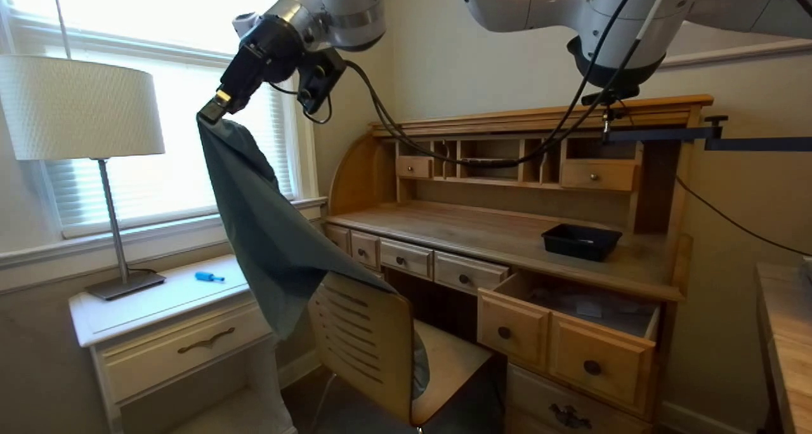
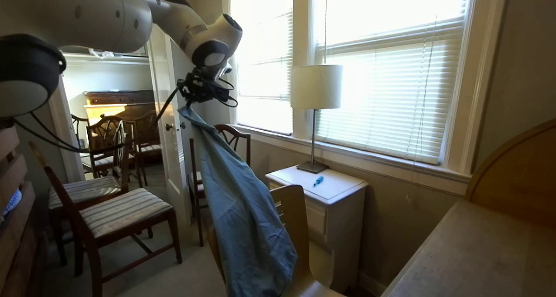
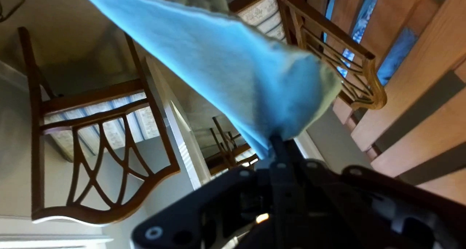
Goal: Put the blue sheet on the back of the chair
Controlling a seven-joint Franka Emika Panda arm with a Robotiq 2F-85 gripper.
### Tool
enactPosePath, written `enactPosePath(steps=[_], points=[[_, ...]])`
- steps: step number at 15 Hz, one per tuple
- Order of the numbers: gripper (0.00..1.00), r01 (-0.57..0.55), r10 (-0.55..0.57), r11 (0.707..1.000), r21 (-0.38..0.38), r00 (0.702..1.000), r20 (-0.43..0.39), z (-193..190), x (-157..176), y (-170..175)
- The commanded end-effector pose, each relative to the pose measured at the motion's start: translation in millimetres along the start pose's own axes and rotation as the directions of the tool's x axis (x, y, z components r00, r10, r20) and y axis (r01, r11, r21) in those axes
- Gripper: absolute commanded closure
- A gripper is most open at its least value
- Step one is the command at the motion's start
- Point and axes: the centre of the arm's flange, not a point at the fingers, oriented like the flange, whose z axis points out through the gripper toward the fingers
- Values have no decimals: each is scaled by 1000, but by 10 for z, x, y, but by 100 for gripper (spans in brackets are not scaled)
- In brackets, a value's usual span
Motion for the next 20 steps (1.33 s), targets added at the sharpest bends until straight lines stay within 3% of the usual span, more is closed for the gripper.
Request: enactPosePath(steps=[1, 3, 5, 6, 15, 20], points=[[100, 186, -182, 982, -38, 980, 82, 11, 763, 222], [100, 291, -282, 955, -55, 951, 131, 113, 835, 186], [100, 291, -282, 954, -70, 953, 113, 153, 768, 258], [99, 261, -251, 963, -69, 959, 128, 155, 286, -305], [100, 267, -254, 960, -83, 957, 141, 159, 208, -122], [100, 317, -309, 948, -26, 938, 158, 539, 178, 188]])
